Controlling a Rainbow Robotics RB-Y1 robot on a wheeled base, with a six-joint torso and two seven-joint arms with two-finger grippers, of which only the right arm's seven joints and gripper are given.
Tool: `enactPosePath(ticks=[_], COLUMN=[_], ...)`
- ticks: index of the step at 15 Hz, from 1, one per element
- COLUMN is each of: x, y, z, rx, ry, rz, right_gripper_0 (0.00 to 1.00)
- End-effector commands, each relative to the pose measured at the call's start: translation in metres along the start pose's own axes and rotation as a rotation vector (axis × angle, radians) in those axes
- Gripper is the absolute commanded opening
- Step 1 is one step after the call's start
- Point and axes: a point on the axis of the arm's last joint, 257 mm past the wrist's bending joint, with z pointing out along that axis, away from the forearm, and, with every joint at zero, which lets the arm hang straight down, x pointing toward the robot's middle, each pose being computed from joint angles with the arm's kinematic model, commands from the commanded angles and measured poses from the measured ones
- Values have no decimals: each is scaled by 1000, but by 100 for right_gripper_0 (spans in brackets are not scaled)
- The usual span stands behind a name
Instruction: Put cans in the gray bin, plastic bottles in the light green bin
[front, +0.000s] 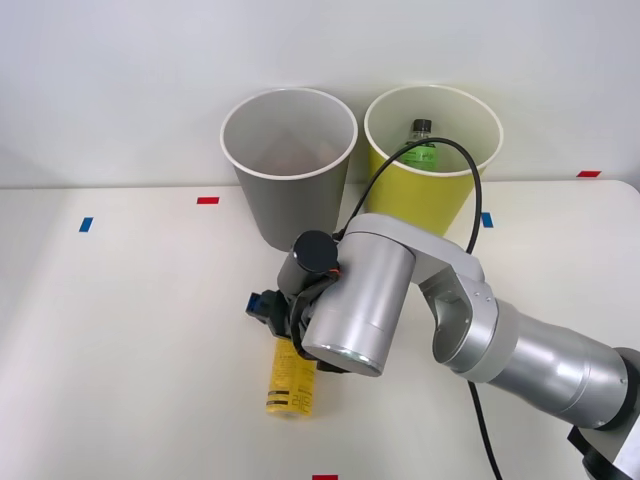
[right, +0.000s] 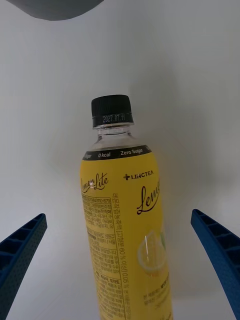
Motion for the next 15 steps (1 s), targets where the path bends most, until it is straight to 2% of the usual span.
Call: enactPosePath(ticks=[1,7,10,15], x=[0,-1,2,4], y=[5,1,-7,-4], z=[11,11,24,34], rx=[18,49,94,116], ry=[-9,-22,-44,-53], rz=[19,5,-16,-7], right_gripper_0=[100,100,100,100])
